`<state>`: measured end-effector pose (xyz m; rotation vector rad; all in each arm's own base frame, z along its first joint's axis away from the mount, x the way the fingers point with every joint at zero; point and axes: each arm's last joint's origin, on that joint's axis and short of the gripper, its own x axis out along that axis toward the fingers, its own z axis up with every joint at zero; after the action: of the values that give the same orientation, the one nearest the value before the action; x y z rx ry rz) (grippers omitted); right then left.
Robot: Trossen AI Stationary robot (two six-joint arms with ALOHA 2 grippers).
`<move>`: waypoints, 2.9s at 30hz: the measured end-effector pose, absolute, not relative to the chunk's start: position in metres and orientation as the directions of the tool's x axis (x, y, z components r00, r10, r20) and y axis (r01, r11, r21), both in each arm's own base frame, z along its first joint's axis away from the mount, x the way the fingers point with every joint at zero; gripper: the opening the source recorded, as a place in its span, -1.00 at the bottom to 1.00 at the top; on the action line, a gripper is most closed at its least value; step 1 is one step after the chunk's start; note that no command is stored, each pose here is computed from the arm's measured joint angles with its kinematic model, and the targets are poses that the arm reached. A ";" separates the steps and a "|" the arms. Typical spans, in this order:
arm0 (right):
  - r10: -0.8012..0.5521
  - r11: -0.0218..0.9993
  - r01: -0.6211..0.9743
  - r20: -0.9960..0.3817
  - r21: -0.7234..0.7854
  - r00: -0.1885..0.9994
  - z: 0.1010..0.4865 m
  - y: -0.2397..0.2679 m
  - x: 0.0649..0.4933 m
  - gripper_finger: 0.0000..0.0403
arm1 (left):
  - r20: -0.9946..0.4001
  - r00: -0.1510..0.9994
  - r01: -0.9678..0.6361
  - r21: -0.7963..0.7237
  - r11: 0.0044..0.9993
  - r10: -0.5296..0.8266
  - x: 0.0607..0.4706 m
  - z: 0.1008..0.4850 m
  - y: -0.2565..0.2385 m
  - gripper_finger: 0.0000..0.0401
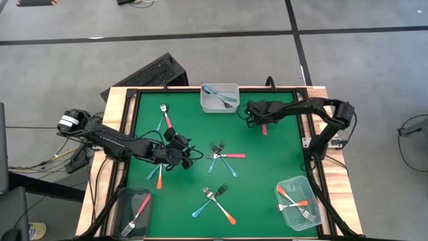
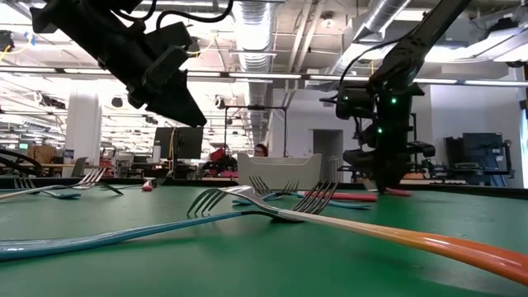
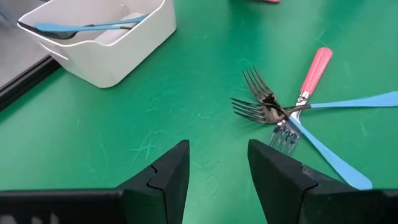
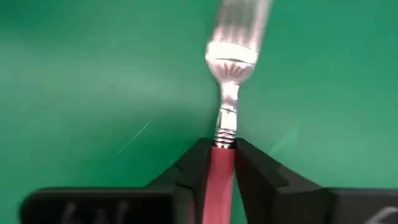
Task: Sort silverware by color (type)
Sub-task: Put the right pink fork into the black bin
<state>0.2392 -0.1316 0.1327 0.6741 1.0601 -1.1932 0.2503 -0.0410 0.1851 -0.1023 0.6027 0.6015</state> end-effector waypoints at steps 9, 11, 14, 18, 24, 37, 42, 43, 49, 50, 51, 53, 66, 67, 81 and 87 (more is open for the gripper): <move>-0.442 0.480 0.877 -0.865 -0.006 0.236 0.177 -0.087 0.249 -0.84 | -0.543 0.700 -0.541 0.021 0.841 0.464 0.254 0.188 -0.043 -0.25; -0.487 0.530 0.848 -0.817 0.006 0.310 0.189 -0.073 0.253 -0.85 | -0.515 0.726 -0.527 0.009 0.850 0.455 0.257 0.192 -0.043 -0.25; -0.515 0.635 0.772 -0.729 0.028 0.451 0.206 -0.047 0.262 -0.91 | -0.462 0.772 -0.498 -0.010 0.867 0.437 0.262 0.198 -0.045 -0.25; -0.486 0.792 0.611 -0.607 -0.001 0.629 0.223 -0.012 0.274 -0.95 | -0.387 0.835 -0.438 -0.035 0.898 0.392 0.269 0.208 -0.047 -0.25; -0.540 0.791 0.608 -0.546 -0.069 0.640 0.227 0.007 0.274 -0.82 | -0.357 0.870 -0.391 -0.075 0.917 0.341 0.271 0.212 -0.049 -0.25; -0.552 0.310 0.951 -0.817 -0.012 0.169 0.189 -0.090 0.238 -0.46 | -0.378 0.861 -0.396 -0.077 0.915 0.340 0.270 0.210 -0.049 -0.25; -0.487 0.295 0.955 -0.866 -0.036 0.118 0.163 -0.099 0.246 -0.21 | -0.409 0.847 -0.394 -0.057 0.917 0.339 0.269 0.206 -0.049 -0.25; -0.478 0.288 0.956 -0.873 -0.049 0.099 0.157 -0.099 0.248 -0.15 | -0.417 0.843 -0.395 -0.051 0.917 0.340 0.268 0.205 -0.048 -0.25; -0.408 0.249 0.965 -0.913 -0.078 0.031 0.128 -0.105 0.253 0.09 | -0.454 0.818 -0.410 -0.031 0.912 0.352 0.266 0.201 -0.048 -0.25; -0.400 0.250 0.965 -0.916 -0.086 0.022 0.125 -0.105 0.253 0.10 | -0.455 0.818 -0.410 -0.030 0.912 0.352 0.266 0.201 -0.048 -0.25; -0.398 0.250 0.964 -0.917 -0.095 0.013 0.124 -0.105 0.253 0.10 | -0.459 0.815 -0.410 -0.026 0.912 0.354 0.265 0.201 -0.048 -0.25; -0.400 0.259 0.960 -0.917 -0.106 0.007 0.122 -0.105 0.254 0.08 | -0.462 0.813 -0.411 -0.023 0.911 0.355 0.265 0.200 -0.048 -0.25; -0.374 0.461 0.885 -0.919 -0.070 0.122 0.133 -0.099 0.259 -0.77 | -0.456 0.808 -0.432 -0.029 0.901 0.373 0.265 0.200 -0.047 -0.25; -0.369 0.478 0.876 -0.920 -0.070 0.128 0.133 -0.097 0.260 -0.77 | -0.456 0.808 -0.434 -0.031 0.900 0.374 0.265 0.200 -0.047 -0.25; -0.358 0.771 0.628 -0.743 0.106 0.565 0.200 -0.022 0.276 -0.77 | -0.396 0.851 -0.405 -0.078 0.911 0.344 0.273 0.209 -0.032 -0.25; -0.422 0.875 0.484 -0.513 -0.015 0.747 0.223 0.019 0.291 -0.75 | -0.280 0.889 -0.412 -0.139 0.901 0.363 0.279 0.221 -0.025 -0.24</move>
<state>0.2911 0.0187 0.2226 0.1213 0.5311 -0.4970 0.2790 -0.0254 0.2209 -0.1977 0.2519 0.4054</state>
